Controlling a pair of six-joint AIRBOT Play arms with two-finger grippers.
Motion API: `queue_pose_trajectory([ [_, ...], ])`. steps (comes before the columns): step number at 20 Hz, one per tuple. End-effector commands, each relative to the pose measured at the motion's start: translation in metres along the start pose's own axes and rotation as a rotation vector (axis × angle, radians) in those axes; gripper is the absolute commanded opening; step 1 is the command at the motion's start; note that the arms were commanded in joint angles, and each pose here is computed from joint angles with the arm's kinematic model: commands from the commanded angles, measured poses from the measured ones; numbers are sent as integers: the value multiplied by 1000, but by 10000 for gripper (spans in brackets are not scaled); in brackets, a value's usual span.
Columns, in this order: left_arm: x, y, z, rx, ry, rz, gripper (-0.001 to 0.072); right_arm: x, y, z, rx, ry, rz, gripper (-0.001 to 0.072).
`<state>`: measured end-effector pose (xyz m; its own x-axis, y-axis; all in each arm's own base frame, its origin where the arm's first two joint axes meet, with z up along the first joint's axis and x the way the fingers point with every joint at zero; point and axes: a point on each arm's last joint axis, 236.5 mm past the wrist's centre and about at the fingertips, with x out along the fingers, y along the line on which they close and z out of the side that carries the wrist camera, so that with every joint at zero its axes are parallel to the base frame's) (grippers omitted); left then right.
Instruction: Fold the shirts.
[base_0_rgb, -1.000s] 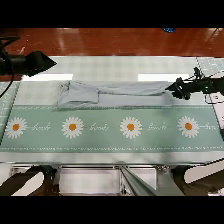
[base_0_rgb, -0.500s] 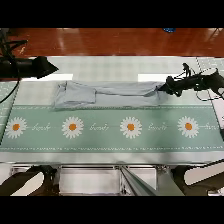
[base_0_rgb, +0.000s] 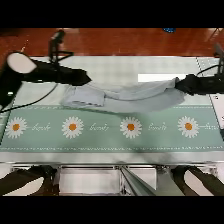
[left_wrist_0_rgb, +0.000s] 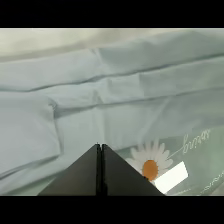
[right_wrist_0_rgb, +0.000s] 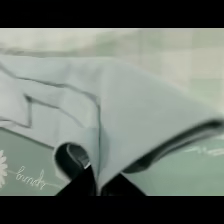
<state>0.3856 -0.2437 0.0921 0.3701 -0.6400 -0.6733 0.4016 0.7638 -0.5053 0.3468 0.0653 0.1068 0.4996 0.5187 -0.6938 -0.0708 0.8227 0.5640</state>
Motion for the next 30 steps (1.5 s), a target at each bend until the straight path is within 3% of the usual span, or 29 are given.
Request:
queue_pose_trajectory([
  [1,79,-48,-25,33,95,-64,16,-53,44,-40,-53,-97,15,21],
  [8,201,-164,-115,93,354,-237,16,-87,75,-67,-84,-138,35,20],
  [14,216,-222,-176,65,484,-330,17,-87,67,-58,-83,-173,-1,20],
  [17,209,-198,-146,30,453,-314,17,-87,65,-58,-81,-172,-7,20],
  [22,151,-90,-38,-100,330,-223,17,-85,75,-49,-56,-194,48,20],
  [26,36,17,50,-87,95,71,17,-56,94,-25,-6,-151,226,20],
  [30,-111,47,92,-16,-143,271,17,17,127,-18,-22,-36,324,20],
])
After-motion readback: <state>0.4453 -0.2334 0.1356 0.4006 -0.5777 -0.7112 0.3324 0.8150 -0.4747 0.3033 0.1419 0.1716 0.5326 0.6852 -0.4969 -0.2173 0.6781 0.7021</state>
